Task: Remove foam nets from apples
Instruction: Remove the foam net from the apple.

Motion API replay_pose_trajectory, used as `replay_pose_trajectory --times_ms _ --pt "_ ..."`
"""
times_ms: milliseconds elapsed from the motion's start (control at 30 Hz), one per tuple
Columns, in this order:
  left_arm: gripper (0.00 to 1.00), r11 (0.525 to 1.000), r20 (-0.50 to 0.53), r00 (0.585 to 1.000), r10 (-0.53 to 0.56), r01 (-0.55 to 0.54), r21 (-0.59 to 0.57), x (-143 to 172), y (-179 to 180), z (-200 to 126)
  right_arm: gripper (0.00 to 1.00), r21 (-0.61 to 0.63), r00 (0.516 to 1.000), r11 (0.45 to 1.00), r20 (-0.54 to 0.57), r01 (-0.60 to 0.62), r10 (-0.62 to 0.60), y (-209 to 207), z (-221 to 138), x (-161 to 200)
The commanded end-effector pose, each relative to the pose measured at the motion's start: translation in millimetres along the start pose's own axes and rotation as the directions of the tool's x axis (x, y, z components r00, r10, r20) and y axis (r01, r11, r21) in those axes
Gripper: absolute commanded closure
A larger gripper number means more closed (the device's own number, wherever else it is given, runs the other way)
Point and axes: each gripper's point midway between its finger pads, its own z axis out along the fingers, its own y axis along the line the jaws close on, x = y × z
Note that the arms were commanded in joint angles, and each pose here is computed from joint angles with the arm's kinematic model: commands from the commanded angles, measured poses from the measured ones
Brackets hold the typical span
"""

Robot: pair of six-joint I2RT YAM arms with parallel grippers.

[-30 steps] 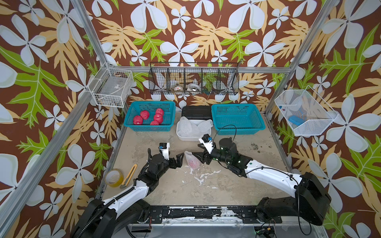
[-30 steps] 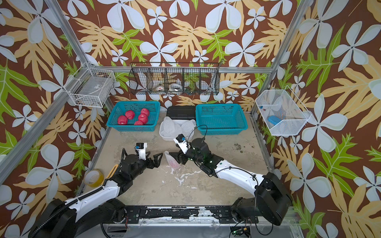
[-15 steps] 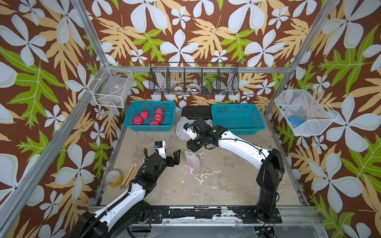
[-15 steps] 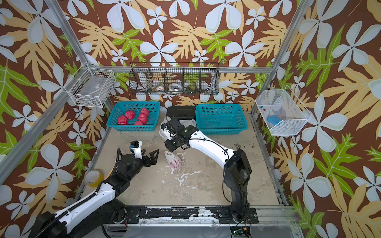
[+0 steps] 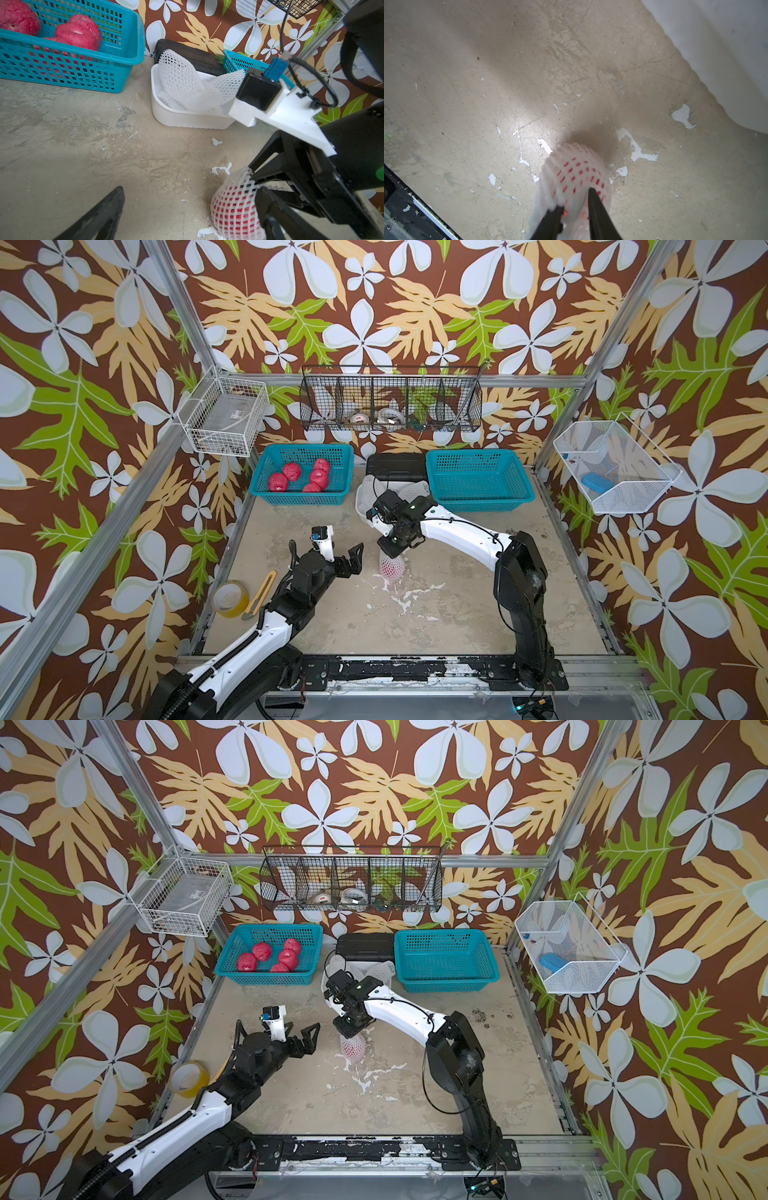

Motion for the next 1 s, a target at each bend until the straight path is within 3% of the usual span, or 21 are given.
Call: replay_pose_trajectory --times_ms 0,200,467,567,667,767,833,967 --pt "0.0 1.0 0.015 1.0 -0.001 0.001 -0.001 -2.4 0.4 0.2 0.87 0.018 1.0 1.0 0.013 0.006 -0.006 -2.3 -10.9 -3.3" --pt "0.0 1.0 0.017 1.0 -0.003 0.003 0.001 -1.9 0.3 1.1 0.99 0.024 1.0 0.999 0.005 0.021 -0.021 -1.9 -25.3 -3.5" --pt "0.0 1.0 0.004 1.0 -0.007 0.007 0.014 0.7 -2.1 4.5 1.0 0.039 1.0 0.999 0.018 0.023 -0.024 -1.6 -48.9 -3.2" --pt "0.0 1.0 0.008 1.0 -0.007 0.006 0.007 0.6 -0.4 3.9 1.0 0.037 0.997 0.999 0.073 0.004 -0.007 -6.7 -29.1 -3.4" --pt "0.0 1.0 0.011 1.0 -0.002 0.002 0.009 -1.5 -1.3 3.4 1.0 -0.007 1.0 1.0 -0.005 -0.002 0.002 -2.3 -19.5 -0.5" --pt "0.0 1.0 0.012 1.0 -0.005 0.005 0.009 -0.8 -0.8 1.7 1.0 -0.027 0.994 1.0 0.111 0.006 -0.003 9.0 -49.8 -20.1" --pt "0.0 1.0 0.011 1.0 -0.006 0.006 0.007 0.9 0.2 1.1 1.0 -0.01 0.99 1.0 0.144 0.005 -0.003 5.6 -51.1 -21.1" --pt "0.0 1.0 0.015 1.0 -0.002 0.002 0.001 -0.6 1.0 1.2 1.0 -0.033 1.0 0.999 0.019 -0.015 0.015 -3.1 -16.3 0.0"
